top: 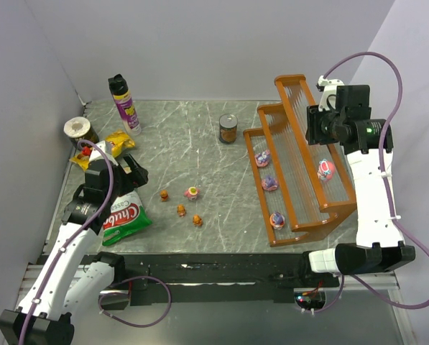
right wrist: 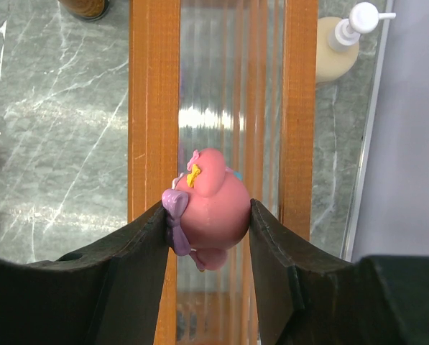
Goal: Place and organize the plastic toys onto the shelf
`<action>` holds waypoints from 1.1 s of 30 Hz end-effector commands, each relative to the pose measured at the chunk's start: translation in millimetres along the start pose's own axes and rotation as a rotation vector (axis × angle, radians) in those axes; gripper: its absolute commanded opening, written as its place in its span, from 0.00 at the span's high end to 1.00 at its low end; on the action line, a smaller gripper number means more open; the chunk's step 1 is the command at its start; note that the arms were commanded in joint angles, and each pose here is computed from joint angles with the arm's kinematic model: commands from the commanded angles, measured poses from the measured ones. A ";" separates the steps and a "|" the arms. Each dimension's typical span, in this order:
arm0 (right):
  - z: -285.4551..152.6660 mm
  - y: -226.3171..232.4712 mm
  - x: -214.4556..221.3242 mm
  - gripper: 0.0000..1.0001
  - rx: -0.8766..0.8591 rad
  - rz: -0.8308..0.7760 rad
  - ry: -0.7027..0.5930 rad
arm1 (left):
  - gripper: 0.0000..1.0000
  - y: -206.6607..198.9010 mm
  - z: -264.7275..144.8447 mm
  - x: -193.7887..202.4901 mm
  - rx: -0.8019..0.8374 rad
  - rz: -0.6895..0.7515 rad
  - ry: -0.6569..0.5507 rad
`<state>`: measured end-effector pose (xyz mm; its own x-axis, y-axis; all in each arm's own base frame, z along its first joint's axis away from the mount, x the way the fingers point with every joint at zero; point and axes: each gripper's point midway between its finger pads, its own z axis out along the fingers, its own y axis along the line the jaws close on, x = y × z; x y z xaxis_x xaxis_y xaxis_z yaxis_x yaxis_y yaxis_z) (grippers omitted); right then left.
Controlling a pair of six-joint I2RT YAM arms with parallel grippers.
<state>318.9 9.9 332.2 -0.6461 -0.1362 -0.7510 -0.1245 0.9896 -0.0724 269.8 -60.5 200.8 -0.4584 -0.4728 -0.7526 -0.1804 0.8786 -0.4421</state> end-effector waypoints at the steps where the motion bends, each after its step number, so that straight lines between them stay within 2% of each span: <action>1: 2.5 -3.4 -5.1 0.77 0.013 0.008 -0.015 | 0.04 -8.3 -2.3 -11.5 0.032 0.007 -0.028; 5: 3.6 -3.0 -3.0 0.73 0.014 0.011 -0.012 | 0.04 -8.4 -1.6 -11.2 0.034 0.008 -0.024; 8: 3.8 -3.2 -2.2 0.64 0.018 0.012 -0.011 | 0.04 -8.1 -1.3 -11.1 0.033 0.007 -0.023; 9: 3.4 -3.2 -3.0 0.58 0.020 0.014 -0.013 | 0.04 -8.1 -1.3 -11.1 0.033 0.007 -0.023; 11: 1.8 -3.7 -4.1 0.53 0.023 0.017 -0.014 | 0.04 -8.5 -1.6 -11.2 0.035 0.007 -0.023; 12: 0.4 -3.3 -5.5 0.45 0.022 0.017 -0.018 | 0.04 -7.9 -1.5 -11.6 0.033 0.006 -0.025; 14: -1.8 -3.4 -7.6 0.37 0.023 0.019 -0.029 | 0.04 -7.7 -1.8 -12.0 0.032 0.004 -0.027; 15: -1.9 -2.9 -8.1 0.29 0.021 0.019 -0.032 | 0.04 -8.1 -1.6 -11.4 0.034 0.006 -0.024; 18: -4.6 -1.8 -9.8 0.19 0.015 0.015 -0.053 | 0.04 -7.8 -1.5 -11.7 0.033 0.004 -0.025; 24: -11.2 -0.1 -14.0 0.11 0.009 0.018 -0.083 | 0.04 -8.4 -1.6 -11.7 0.036 0.005 -0.024; 33: -33.0 8.8 -33.7 0.08 -0.033 0.057 -0.171 | 0.04 -8.5 -2.6 -12.2 0.039 0.003 -0.028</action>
<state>319.0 11.9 335.2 -0.6336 -0.1064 -0.7663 -0.1072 0.9930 -0.0493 270.2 -60.7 199.3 -0.4658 -0.4753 -0.7464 -0.1803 0.8768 -0.4458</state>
